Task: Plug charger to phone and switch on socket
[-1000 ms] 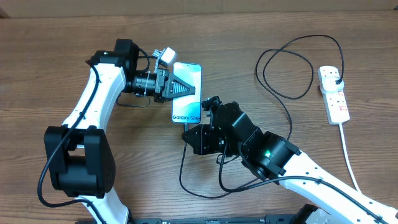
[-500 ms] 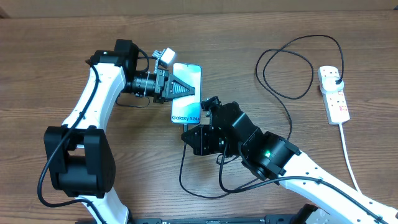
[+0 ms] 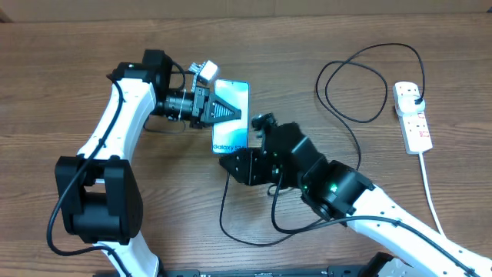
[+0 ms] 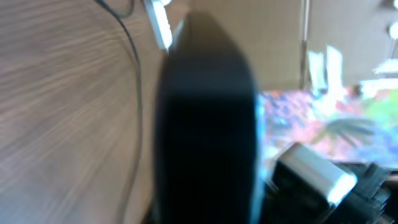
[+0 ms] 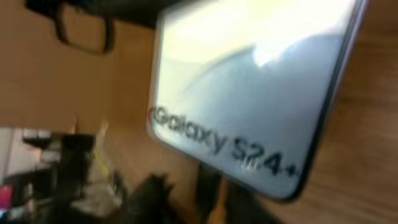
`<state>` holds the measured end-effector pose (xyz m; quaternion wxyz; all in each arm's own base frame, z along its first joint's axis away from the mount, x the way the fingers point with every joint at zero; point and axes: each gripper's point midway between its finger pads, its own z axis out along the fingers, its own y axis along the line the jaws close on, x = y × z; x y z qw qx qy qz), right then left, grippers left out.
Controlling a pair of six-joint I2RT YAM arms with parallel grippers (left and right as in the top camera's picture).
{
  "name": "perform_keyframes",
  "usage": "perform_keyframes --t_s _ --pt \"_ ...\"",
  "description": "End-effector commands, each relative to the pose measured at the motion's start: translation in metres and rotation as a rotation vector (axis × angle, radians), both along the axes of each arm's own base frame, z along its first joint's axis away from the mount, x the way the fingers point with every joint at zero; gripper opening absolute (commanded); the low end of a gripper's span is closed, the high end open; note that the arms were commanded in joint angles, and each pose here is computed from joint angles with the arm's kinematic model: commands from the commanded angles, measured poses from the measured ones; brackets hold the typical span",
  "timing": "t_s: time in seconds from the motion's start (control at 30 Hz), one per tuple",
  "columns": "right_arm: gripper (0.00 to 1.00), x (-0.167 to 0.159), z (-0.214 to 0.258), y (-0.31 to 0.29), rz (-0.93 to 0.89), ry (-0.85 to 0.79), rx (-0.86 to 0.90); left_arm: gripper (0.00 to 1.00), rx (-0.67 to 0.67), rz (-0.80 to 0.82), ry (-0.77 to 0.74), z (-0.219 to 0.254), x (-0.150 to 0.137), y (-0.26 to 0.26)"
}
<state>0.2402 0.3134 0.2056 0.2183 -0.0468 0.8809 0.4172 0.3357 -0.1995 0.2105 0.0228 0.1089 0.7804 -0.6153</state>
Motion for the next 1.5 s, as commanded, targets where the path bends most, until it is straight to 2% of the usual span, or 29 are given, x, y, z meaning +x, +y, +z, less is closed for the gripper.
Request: perform_keyframes --t_s 0.0,0.07,0.3,0.4,0.57,0.63,0.8,0.93,1.03,1.13,1.23,1.47 --pt "0.71 0.050 0.008 -0.037 -0.225 -0.105 -0.074 0.04 0.030 -0.034 0.032 -0.006 -0.012 -0.008" --pt "0.79 0.044 -0.003 -0.042 -0.222 -0.068 -0.115 0.04 0.057 -0.034 0.025 -0.011 -0.012 -0.007" --pt "0.84 0.019 -0.037 -0.062 -0.175 0.072 -0.239 0.04 0.069 -0.035 0.032 -0.013 -0.013 -0.006" --pt "0.84 0.009 -0.030 -0.053 -0.077 0.151 -0.138 0.04 -0.002 -0.032 0.044 -0.001 -0.013 -0.010" --pt "0.83 0.011 0.011 -0.044 0.120 0.141 0.119 0.04 -0.210 -0.027 0.022 0.034 -0.011 -0.015" --pt "0.80 0.014 0.025 -0.046 0.157 0.127 0.192 0.04 -0.252 -0.029 0.037 0.041 -0.012 -0.017" --pt "0.73 0.015 0.048 -0.042 0.251 0.080 0.300 0.04 -0.248 -0.062 0.066 0.041 -0.020 -0.028" --pt "0.66 0.018 0.037 -0.039 0.251 0.113 0.295 0.04 -0.240 -0.105 0.112 0.042 -0.032 -0.044" --pt "0.55 0.021 0.028 -0.037 0.250 0.146 0.292 0.04 -0.239 -0.124 0.118 0.042 -0.036 -0.050" --pt "0.49 0.018 0.031 -0.030 0.317 0.158 0.343 0.04 -0.241 -0.125 0.107 0.044 -0.035 -0.050" --pt "0.47 0.015 0.043 -0.024 0.372 0.157 0.404 0.04 -0.244 -0.126 0.090 0.049 -0.033 -0.049" --pt "0.49 0.014 0.050 -0.023 0.386 0.162 0.429 0.04 -0.260 -0.138 -0.003 0.071 -0.024 -0.051"
